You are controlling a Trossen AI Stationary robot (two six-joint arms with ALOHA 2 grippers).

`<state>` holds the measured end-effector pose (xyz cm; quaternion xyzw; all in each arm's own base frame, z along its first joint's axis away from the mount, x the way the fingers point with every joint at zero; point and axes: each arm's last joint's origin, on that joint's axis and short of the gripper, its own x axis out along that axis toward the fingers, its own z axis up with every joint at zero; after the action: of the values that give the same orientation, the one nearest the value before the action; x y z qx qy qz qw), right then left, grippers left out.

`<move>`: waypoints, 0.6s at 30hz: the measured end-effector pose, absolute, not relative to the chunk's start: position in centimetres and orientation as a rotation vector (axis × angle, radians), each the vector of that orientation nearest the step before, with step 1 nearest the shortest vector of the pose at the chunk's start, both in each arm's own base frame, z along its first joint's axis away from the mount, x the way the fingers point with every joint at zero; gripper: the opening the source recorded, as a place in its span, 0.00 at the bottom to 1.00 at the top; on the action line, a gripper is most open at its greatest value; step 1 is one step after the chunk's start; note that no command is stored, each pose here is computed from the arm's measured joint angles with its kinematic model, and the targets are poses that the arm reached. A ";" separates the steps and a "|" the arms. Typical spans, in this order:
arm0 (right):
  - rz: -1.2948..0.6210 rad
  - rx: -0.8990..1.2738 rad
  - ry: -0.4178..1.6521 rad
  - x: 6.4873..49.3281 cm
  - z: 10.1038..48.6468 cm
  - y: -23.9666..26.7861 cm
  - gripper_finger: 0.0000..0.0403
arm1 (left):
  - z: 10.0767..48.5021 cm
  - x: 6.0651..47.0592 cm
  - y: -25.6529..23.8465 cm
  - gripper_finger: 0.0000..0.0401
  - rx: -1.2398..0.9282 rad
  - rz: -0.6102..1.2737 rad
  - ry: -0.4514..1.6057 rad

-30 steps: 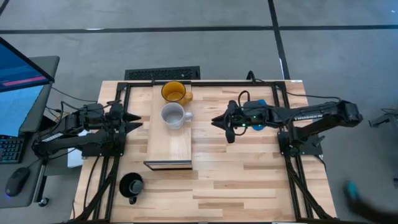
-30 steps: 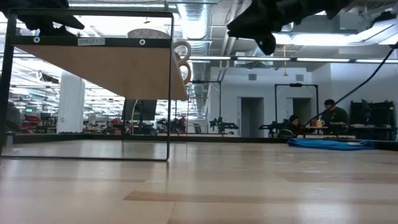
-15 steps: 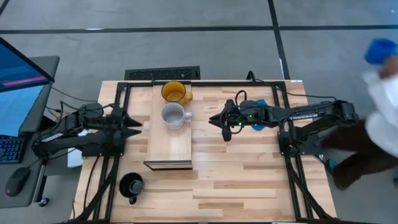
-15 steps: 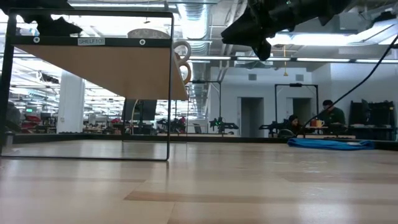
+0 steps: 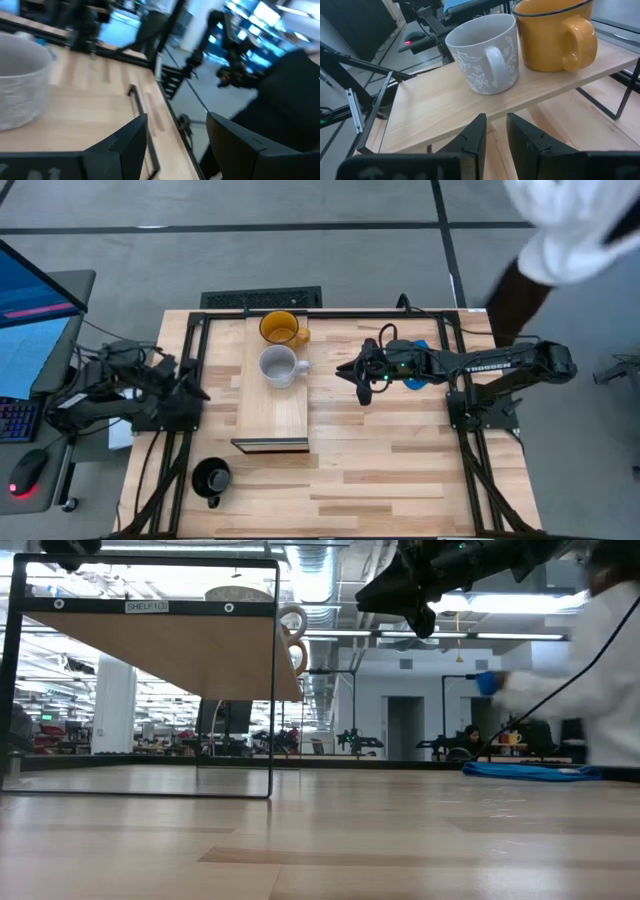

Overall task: Stack small to large cups/mugs on shelf
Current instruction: Put the black mug on the shelf

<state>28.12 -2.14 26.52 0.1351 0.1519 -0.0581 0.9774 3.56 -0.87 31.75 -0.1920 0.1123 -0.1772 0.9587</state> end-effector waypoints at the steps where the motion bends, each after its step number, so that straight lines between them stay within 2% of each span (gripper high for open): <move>1: -0.117 0.272 0.303 28.1 26.6 -2.1 0.24 | 31.8 3.4 -0.9 0.48 -0.382 -0.377 0.236; 10: -0.112 0.272 0.270 28.2 26.9 -2.1 0.24 | 30.2 3.8 -0.9 0.48 -0.552 -0.354 0.455; 18: -0.110 0.275 0.254 28.3 27.0 -2.1 0.24 | 30.0 6.2 -0.8 0.48 -0.628 -0.504 0.588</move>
<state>28.27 -2.15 27.03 0.1367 0.1260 -0.0549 0.9810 6.18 -0.78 30.03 -0.3013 0.2821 -0.2417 0.8782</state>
